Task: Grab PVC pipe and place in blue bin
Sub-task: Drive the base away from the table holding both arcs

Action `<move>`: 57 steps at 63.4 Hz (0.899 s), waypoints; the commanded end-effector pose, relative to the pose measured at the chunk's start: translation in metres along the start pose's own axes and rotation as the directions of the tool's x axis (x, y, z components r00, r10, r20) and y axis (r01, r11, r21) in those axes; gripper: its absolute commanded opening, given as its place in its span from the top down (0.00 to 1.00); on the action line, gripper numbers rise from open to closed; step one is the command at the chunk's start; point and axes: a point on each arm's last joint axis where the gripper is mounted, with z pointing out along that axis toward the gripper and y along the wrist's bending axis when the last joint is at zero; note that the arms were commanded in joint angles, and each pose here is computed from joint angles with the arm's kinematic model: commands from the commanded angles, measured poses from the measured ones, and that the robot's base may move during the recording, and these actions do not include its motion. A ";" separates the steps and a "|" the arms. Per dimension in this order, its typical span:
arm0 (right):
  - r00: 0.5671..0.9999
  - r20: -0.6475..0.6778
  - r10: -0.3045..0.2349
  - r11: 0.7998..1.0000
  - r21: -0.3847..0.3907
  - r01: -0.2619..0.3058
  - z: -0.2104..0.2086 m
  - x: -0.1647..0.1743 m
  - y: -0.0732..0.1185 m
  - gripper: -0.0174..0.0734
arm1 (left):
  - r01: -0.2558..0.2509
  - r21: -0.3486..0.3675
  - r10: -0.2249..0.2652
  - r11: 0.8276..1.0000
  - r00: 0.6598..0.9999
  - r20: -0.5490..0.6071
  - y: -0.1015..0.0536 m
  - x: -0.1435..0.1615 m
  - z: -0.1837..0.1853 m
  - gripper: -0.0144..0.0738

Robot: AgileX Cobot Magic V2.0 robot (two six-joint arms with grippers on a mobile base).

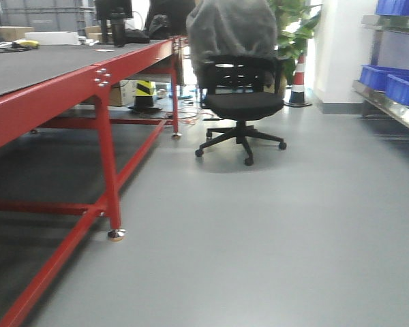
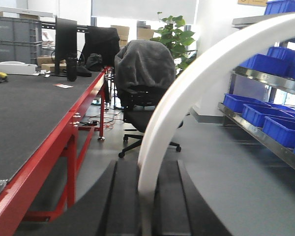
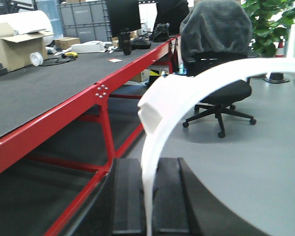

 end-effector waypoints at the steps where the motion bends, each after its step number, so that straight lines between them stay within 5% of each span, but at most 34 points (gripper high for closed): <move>1: 0.999 0.034 -0.015 1.000 0.002 0.015 -0.001 -0.003 0.000 0.99 | 0.002 0.003 -0.002 1.000 0.999 0.036 0.000 -0.003 -0.002 0.96; 57: 0.999 0.034 -0.015 1.000 0.002 0.015 -0.001 -0.003 0.000 0.99 | 0.002 0.003 -0.002 1.000 0.999 0.036 0.000 -0.003 -0.002 0.96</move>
